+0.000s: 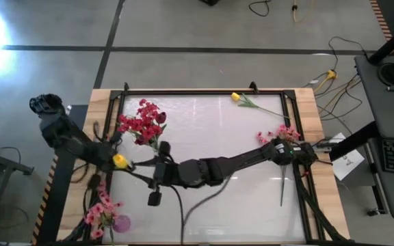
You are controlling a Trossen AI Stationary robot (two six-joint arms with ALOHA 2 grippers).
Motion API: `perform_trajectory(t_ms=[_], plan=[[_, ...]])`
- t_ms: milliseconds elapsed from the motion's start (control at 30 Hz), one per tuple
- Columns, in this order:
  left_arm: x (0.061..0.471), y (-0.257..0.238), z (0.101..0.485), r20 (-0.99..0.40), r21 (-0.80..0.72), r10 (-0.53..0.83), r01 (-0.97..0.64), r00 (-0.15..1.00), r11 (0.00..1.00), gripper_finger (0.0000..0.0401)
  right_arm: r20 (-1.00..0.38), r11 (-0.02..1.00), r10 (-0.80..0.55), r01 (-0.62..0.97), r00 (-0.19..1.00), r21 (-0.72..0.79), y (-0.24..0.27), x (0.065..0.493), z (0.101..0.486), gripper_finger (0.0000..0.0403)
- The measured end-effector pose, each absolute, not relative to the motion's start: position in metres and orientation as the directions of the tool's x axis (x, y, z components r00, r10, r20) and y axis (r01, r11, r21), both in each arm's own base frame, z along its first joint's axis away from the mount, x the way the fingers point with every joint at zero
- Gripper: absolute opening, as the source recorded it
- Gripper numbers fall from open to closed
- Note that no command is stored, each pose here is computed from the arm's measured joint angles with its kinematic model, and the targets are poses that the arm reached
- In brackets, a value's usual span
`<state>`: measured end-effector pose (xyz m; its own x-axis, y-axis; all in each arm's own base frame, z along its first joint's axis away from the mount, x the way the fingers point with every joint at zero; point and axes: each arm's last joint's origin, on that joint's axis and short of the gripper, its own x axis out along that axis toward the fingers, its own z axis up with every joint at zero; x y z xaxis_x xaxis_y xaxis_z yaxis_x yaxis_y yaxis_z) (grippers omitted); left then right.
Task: Sort flowers into vase by color
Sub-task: Put the bottom yellow flower into the purple vase
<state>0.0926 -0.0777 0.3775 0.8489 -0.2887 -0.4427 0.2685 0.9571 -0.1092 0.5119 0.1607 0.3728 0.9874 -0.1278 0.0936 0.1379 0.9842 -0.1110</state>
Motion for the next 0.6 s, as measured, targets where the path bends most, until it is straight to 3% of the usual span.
perform_trajectory(t_ms=[133,300,600], plan=[[0.079,-0.070,0.409,-0.406,-0.199,-0.468,0.424,0.785,0.884,0.0000,0.104,0.965,-0.198,0.213,0.975,-0.152,0.176,0.491,0.396,0.0185],[0.062,-0.069,0.433,-0.370,-0.336,-0.731,0.650,0.574,0.681,0.0000,0.091,0.913,-0.326,0.338,0.941,-0.226,0.205,0.459,0.415,0.0227],[0.050,-0.061,0.443,-0.462,-0.395,-0.737,0.629,0.493,0.669,0.0000,0.062,0.813,-0.527,0.524,0.848,-0.255,0.248,0.421,0.424,0.0254]])
